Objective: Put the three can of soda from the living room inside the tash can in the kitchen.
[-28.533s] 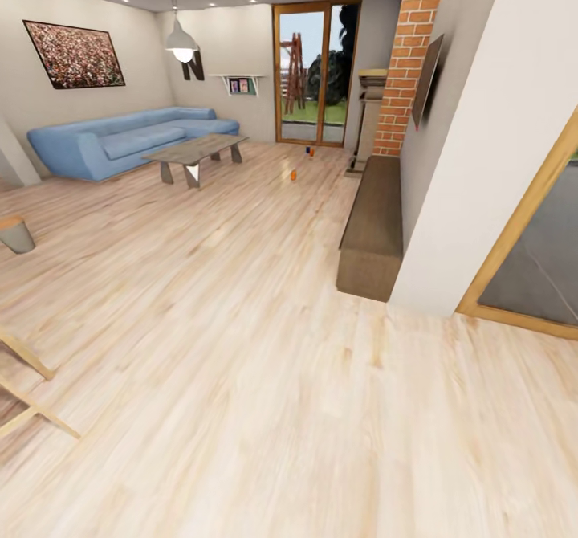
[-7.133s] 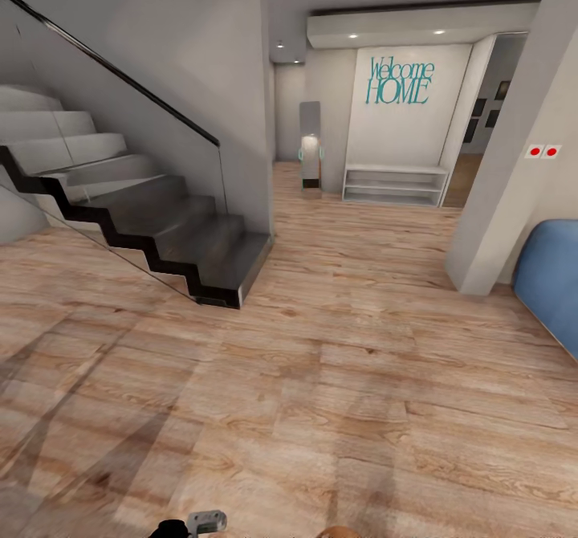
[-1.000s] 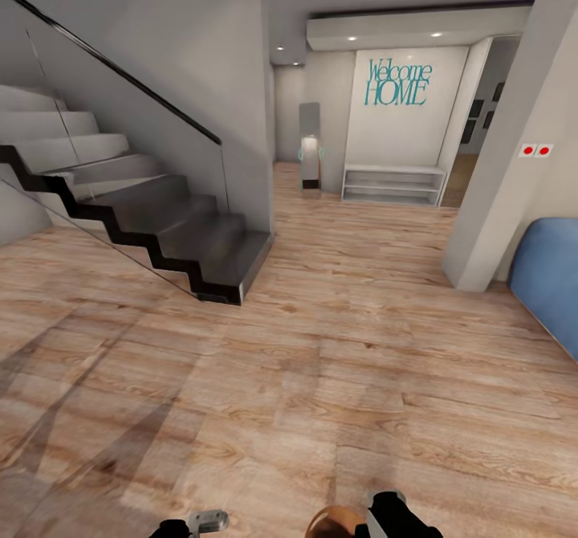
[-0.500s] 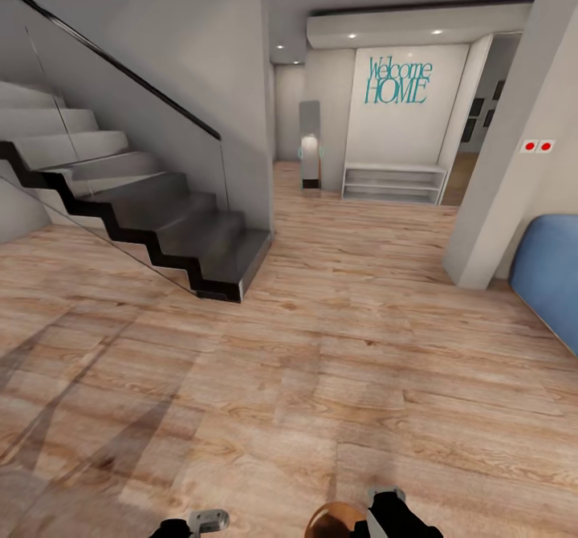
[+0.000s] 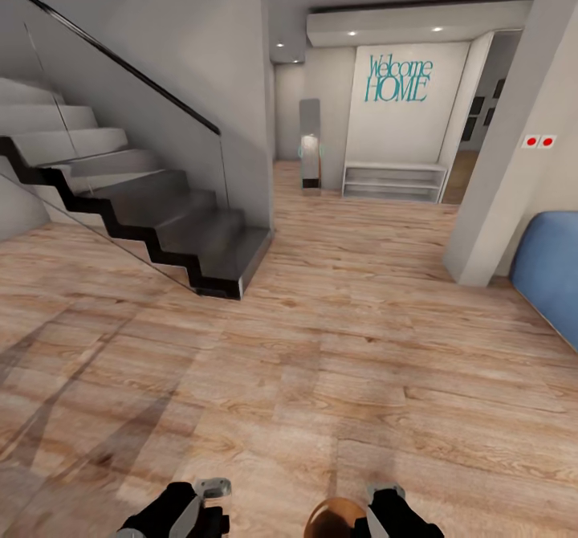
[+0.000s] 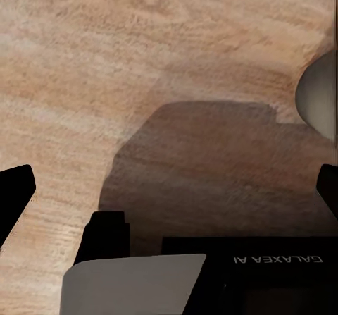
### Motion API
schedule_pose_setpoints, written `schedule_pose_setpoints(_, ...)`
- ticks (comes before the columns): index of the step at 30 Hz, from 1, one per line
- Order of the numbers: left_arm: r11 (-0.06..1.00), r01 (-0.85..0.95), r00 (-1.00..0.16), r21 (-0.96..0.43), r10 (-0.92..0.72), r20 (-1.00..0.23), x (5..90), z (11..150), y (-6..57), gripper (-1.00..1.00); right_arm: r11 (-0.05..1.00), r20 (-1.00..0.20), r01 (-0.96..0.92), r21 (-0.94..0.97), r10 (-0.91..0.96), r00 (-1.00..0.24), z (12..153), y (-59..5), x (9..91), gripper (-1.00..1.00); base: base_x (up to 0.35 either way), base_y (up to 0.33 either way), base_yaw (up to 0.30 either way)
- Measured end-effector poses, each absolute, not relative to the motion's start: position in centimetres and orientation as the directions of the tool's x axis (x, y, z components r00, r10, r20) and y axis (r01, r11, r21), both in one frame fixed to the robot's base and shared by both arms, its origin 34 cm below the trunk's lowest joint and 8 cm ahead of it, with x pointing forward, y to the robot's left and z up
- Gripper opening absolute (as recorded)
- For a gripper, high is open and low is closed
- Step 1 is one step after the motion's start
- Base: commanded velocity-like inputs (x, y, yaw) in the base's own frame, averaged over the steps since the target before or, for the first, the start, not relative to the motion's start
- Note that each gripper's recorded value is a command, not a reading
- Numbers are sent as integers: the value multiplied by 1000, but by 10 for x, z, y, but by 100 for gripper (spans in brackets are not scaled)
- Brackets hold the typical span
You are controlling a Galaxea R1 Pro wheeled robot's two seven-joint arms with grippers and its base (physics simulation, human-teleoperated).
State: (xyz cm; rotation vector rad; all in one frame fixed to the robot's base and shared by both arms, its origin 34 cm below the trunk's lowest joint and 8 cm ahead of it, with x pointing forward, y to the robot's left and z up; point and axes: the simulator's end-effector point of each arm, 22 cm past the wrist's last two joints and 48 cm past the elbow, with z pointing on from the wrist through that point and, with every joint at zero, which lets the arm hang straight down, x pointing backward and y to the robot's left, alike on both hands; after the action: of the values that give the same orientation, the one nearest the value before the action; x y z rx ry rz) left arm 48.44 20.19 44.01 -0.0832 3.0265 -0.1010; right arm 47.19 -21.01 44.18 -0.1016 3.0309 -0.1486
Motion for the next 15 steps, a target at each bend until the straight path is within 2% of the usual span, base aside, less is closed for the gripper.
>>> schedule_pose_setpoints(15,995,-39,-978,-97,-58,-199,567,476,196,100,992,-115,-59,-108,-71,-991,417,-215,480,100,0,0,0)
